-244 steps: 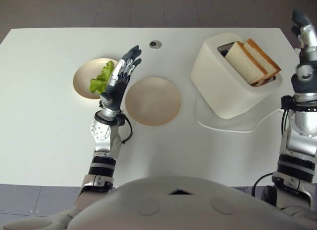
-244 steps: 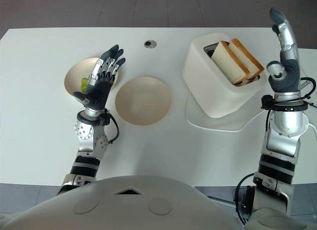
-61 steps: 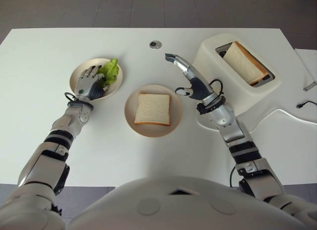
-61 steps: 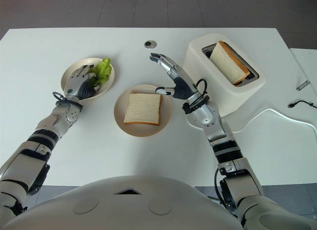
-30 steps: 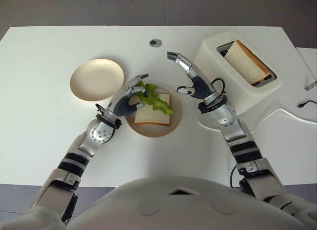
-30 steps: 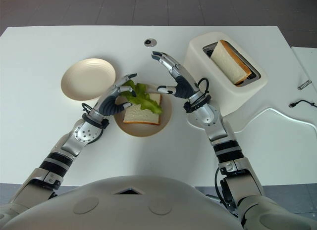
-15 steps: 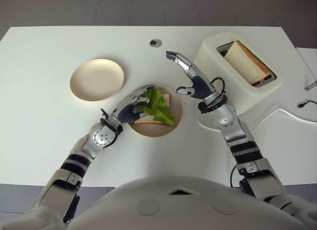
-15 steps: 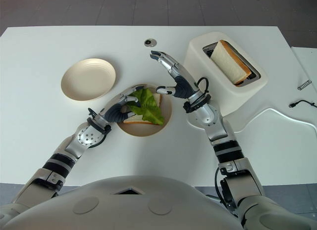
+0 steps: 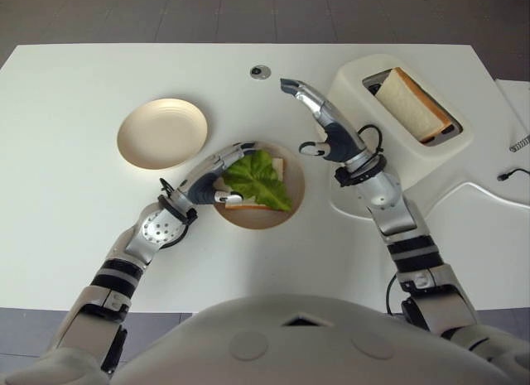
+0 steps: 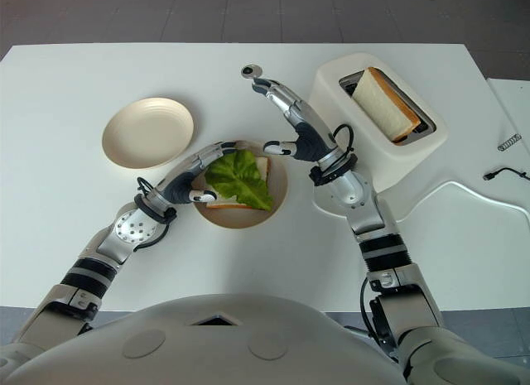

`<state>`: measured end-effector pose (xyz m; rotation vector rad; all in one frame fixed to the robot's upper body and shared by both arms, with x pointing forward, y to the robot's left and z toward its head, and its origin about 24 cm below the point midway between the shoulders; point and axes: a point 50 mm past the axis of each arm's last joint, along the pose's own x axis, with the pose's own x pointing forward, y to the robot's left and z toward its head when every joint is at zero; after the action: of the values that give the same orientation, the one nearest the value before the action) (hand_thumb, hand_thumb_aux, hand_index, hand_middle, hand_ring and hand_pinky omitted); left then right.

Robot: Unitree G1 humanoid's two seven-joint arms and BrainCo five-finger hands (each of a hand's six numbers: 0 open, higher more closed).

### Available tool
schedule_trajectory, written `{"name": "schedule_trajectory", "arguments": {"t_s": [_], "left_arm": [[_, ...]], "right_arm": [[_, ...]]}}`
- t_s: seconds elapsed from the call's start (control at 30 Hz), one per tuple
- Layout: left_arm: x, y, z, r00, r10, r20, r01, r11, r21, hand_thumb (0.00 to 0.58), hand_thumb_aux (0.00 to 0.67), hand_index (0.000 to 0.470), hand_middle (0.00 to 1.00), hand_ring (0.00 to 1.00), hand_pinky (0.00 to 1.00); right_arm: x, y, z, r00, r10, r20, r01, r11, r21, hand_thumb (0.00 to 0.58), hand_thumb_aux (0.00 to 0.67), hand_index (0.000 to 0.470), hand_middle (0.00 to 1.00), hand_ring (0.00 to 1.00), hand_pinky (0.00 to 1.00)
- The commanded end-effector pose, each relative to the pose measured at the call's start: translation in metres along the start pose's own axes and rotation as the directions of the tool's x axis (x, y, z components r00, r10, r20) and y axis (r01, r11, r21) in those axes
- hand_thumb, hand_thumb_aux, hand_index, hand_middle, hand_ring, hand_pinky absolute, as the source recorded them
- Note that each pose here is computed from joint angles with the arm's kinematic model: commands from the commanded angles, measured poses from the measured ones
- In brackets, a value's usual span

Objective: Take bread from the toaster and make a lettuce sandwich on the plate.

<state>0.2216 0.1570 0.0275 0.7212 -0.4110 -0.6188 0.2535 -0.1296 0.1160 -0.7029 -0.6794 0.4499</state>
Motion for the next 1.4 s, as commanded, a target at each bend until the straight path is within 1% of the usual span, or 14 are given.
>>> {"name": "schedule_trajectory", "arguments": {"t_s": [0.03,0.27,0.37,0.43,0.5,0.8,1.03,1.17,1.2,1.23,1.27,1.3,1.37,1.4], "left_arm": [[0.001,0.011,-0.002,0.999,0.051,-0.01,-0.051,0.999,-0.011,0.0,0.0,0.0,0.0,0.0,0.0],[0.002,0.006,-0.001,0.999,0.035,-0.01,-0.035,0.999,-0.014,0.0,0.0,0.0,0.0,0.0,0.0],[0.004,0.007,0.002,0.999,0.05,0.009,-0.05,0.999,-0.009,0.0,0.0,0.0,0.0,0.0,0.0],[0.007,0.009,0.004,0.998,0.062,0.025,-0.062,0.998,0.0,0.0,0.0,0.0,0.0,0.0,0.0],[0.007,0.01,0.003,0.997,0.068,0.025,-0.068,0.998,0.009,0.0,0.0,0.0,0.0,0.0,0.0],[0.012,0.009,0.005,0.995,0.094,0.032,-0.095,0.995,0.03,0.0,0.0,0.0,0.0,0.0,0.0],[0.011,0.001,0.006,0.996,0.081,0.025,-0.081,0.996,0.035,0.0,0.0,0.0,0.0,0.0,0.0],[0.013,-0.002,0.005,0.997,0.077,0.018,-0.078,0.996,0.037,0.0,0.0,0.0,0.0,0.0,0.0],[0.013,-0.003,0.005,0.997,0.078,0.018,-0.078,0.996,0.038,0.0,0.0,0.0,0.0,0.0,0.0],[0.013,-0.003,0.005,0.997,0.077,0.018,-0.078,0.996,0.038,0.0,0.0,0.0,0.0,0.0,0.0],[0.013,-0.003,0.005,0.997,0.076,0.018,-0.077,0.996,0.039,0.0,0.0,0.0,0.0,0.0,0.0],[0.013,-0.002,0.005,0.997,0.075,0.018,-0.076,0.996,0.04,0.0,0.0,0.0,0.0,0.0,0.0],[0.014,-0.002,0.004,0.997,0.073,0.018,-0.074,0.996,0.043,0.0,0.0,0.0,0.0,0.0,0.0],[0.014,-0.001,0.004,0.997,0.074,0.018,-0.074,0.996,0.044,0.0,0.0,0.0,0.0,0.0,0.0]], "right_arm": [[-0.007,-0.045,0.026,0.994,-0.068,0.084,0.081,0.982,-0.171,0.0,0.0,0.0,0.0,0.0,0.0],[-0.032,-0.12,0.041,0.998,-0.059,0.018,0.061,0.906,-0.418,0.0,0.0,0.0,0.0,0.0,0.0],[-0.051,-0.134,0.015,0.97,0.0,-0.243,-0.116,0.879,-0.463,0.0,0.0,0.0,0.0,0.0,0.0],[-0.071,-0.134,-0.006,0.896,0.078,-0.436,-0.273,0.873,-0.405,0.0,0.0,0.0,0.0,0.0,0.0],[-0.082,-0.139,-0.015,0.843,0.095,-0.53,-0.334,0.864,-0.376,0.0,0.0,0.0,0.0,0.0,0.0],[-0.077,-0.16,-0.022,0.798,0.041,-0.601,-0.365,0.827,-0.428,0.0,0.0,0.0,0.0,0.0,0.0],[-0.088,-0.136,-0.039,0.712,0.188,-0.677,-0.535,0.77,-0.348,0.0,0.0,0.0,0.0,0.0,0.0],[-0.088,-0.14,-0.042,0.713,0.183,-0.677,-0.533,0.769,-0.353,0.0,0.0,0.0,0.0,0.0,0.0],[-0.087,-0.14,-0.04,0.726,0.183,-0.663,-0.522,0.775,-0.357,0.053,0.032,0.022,0.0,0.0,0.0],[-0.084,-0.142,-0.037,0.748,0.172,-0.641,-0.495,0.788,-0.366,0.408,0.305,0.214,0.0,0.0,0.0],[-0.078,-0.145,-0.033,0.782,0.146,-0.607,-0.446,0.81,-0.38,0.484,0.397,0.278,0.0,0.0,0.0],[-0.071,-0.149,-0.028,0.815,0.113,-0.568,-0.388,0.835,-0.391,0.58,0.67,0.47,0.2,0.2,0.2],[-0.061,-0.154,-0.021,0.864,0.051,-0.5,-0.288,0.866,-0.41,0.58,0.67,0.47,0.83,0.83,0.83],[-0.056,-0.159,-0.018,0.886,0.002,-0.464,-0.226,0.875,-0.428,0.58,0.67,0.47,0.99,0.99,0.99]]}}
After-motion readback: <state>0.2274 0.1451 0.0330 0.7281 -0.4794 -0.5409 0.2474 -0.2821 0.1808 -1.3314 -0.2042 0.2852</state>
